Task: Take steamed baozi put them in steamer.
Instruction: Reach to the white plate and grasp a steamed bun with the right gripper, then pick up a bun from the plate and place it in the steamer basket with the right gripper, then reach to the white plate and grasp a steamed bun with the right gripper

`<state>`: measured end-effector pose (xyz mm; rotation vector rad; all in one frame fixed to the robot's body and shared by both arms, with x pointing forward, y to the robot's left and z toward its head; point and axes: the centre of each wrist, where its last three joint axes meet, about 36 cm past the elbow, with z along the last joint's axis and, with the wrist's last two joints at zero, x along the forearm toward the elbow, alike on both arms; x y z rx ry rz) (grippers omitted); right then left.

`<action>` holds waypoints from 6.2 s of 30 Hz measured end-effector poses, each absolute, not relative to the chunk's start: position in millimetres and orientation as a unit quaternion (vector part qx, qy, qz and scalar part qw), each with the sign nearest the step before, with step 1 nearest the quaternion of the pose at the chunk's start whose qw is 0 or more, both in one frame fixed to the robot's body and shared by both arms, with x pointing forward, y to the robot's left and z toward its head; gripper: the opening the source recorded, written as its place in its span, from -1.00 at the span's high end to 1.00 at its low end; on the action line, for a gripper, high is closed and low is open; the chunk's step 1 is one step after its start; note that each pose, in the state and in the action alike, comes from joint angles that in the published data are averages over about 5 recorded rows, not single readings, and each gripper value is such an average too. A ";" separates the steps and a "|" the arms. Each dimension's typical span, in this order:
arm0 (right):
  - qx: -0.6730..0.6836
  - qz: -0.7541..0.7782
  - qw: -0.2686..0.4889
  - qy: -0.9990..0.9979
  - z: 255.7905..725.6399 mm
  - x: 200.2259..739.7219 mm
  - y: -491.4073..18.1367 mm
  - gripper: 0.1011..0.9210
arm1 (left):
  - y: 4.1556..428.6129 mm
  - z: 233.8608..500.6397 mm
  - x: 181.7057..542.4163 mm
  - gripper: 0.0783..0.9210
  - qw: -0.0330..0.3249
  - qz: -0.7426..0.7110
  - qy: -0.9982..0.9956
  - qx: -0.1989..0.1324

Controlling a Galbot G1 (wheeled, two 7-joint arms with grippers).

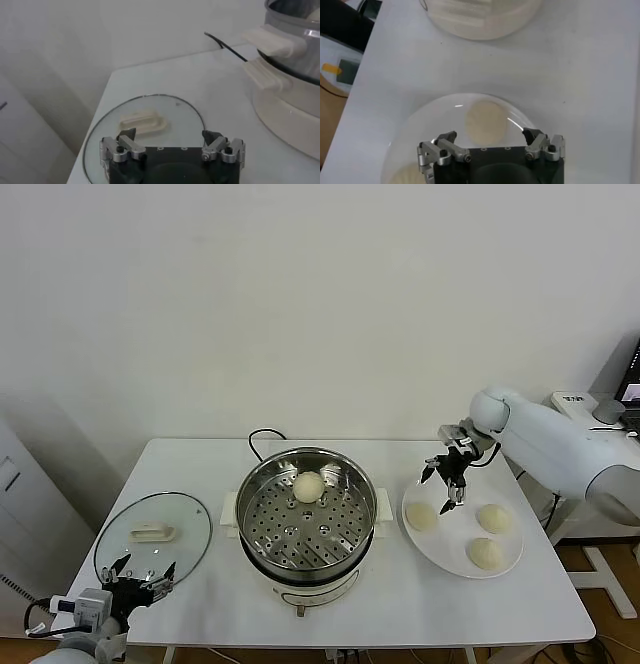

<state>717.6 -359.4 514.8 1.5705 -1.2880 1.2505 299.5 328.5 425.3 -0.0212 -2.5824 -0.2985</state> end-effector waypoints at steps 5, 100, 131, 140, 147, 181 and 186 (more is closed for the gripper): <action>0.610 0.485 0.370 -0.506 499.2 716.3 -356.9 -0.76 | 329.1 423.3 299.0 -0.77 0.269 -0.110 -0.957 -0.006; 0.634 0.417 0.318 -0.569 641.2 653.9 -54.5 -0.04 | 320.4 428.6 294.1 -0.77 0.262 -0.102 -0.960 -0.007; 0.627 0.428 0.319 -0.568 590.6 636.4 -28.6 -0.75 | 319.8 429.9 293.2 -0.77 0.260 -0.101 -0.960 -0.005; 0.619 0.446 0.308 -0.568 639.8 646.1 -62.8 -0.76 | 318.7 432.2 293.3 -0.77 0.258 -0.102 -0.961 -0.007; 0.597 0.469 0.312 -0.571 687.6 650.2 -130.4 -0.76 | 319.0 435.1 293.0 -0.77 0.256 -0.105 -0.961 -0.011; 0.564 0.497 0.408 -0.518 575.4 644.2 -422.2 -0.76 | 318.4 437.1 294.2 -0.77 0.258 -0.108 -0.960 -0.012; 0.569 0.495 0.416 -0.508 549.7 643.1 -430.7 -0.76 | 318.8 436.3 294.5 -0.77 0.259 -0.108 -0.960 -0.012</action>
